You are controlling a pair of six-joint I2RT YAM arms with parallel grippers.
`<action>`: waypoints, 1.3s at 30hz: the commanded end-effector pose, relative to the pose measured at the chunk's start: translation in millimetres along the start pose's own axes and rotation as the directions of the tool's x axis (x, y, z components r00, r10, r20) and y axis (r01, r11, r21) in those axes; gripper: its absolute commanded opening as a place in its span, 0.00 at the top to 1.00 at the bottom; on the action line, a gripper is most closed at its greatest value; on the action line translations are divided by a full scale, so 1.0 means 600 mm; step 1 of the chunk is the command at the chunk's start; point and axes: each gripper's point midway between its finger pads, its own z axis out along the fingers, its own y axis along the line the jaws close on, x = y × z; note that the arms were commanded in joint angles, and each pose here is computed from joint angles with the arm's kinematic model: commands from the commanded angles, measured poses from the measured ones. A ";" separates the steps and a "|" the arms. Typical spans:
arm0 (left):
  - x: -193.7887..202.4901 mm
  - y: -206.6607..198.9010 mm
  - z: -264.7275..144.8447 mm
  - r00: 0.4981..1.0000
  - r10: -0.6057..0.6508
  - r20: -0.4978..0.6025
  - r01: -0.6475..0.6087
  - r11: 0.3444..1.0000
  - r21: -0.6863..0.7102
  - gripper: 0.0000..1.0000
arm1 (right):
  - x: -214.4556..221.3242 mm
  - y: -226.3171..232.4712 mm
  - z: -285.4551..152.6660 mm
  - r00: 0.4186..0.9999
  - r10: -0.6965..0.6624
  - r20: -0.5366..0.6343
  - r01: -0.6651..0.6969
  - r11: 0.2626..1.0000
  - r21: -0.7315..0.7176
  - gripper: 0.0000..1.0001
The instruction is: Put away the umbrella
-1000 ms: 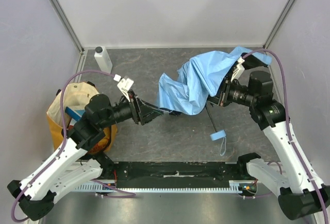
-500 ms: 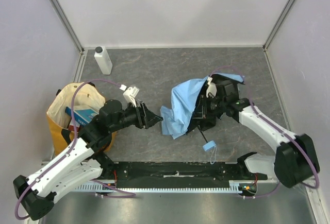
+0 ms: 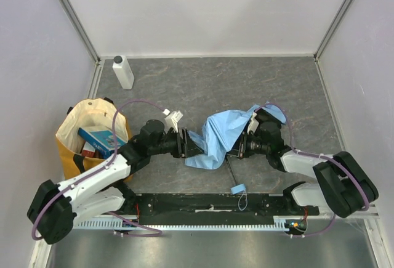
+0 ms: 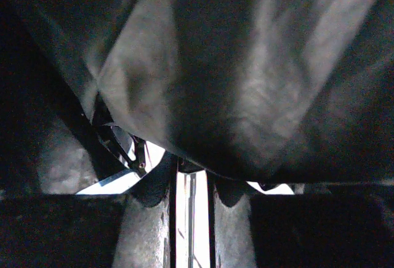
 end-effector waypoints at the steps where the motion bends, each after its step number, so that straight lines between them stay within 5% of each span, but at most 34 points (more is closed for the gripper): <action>1: -0.036 -0.057 0.007 0.999 0.017 0.036 -0.022 0.990 0.137 0.37 | -0.033 0.063 0.003 0.991 -0.066 0.115 0.089 0.974 -0.207 1.00; 12: -0.032 -0.020 0.063 1.000 -0.023 -0.013 0.024 0.997 0.077 0.31 | -0.032 0.053 0.002 0.989 -0.063 0.133 0.086 0.980 -0.177 1.00; 16: -0.021 0.041 0.082 0.998 -0.063 -0.004 0.063 0.996 -0.056 0.46 | -0.023 0.025 0.005 0.994 -0.049 0.093 0.056 0.995 -0.077 0.98; 29: 0.020 0.109 0.090 0.994 -0.107 -0.036 0.100 0.985 -0.142 0.83 | -0.003 -0.007 -0.023 1.000 0.015 0.027 -0.018 0.993 0.118 0.55; 34: 0.024 0.119 0.084 0.995 -0.088 -0.049 0.079 0.984 -0.159 0.90 | -0.004 0.004 -0.069 0.998 0.032 0.050 -0.041 0.978 0.205 0.36; 39: 0.031 0.122 0.080 0.995 -0.078 -0.069 0.066 0.985 -0.160 0.91 | 0.008 0.022 -0.117 0.996 0.037 0.077 -0.055 0.969 0.242 0.33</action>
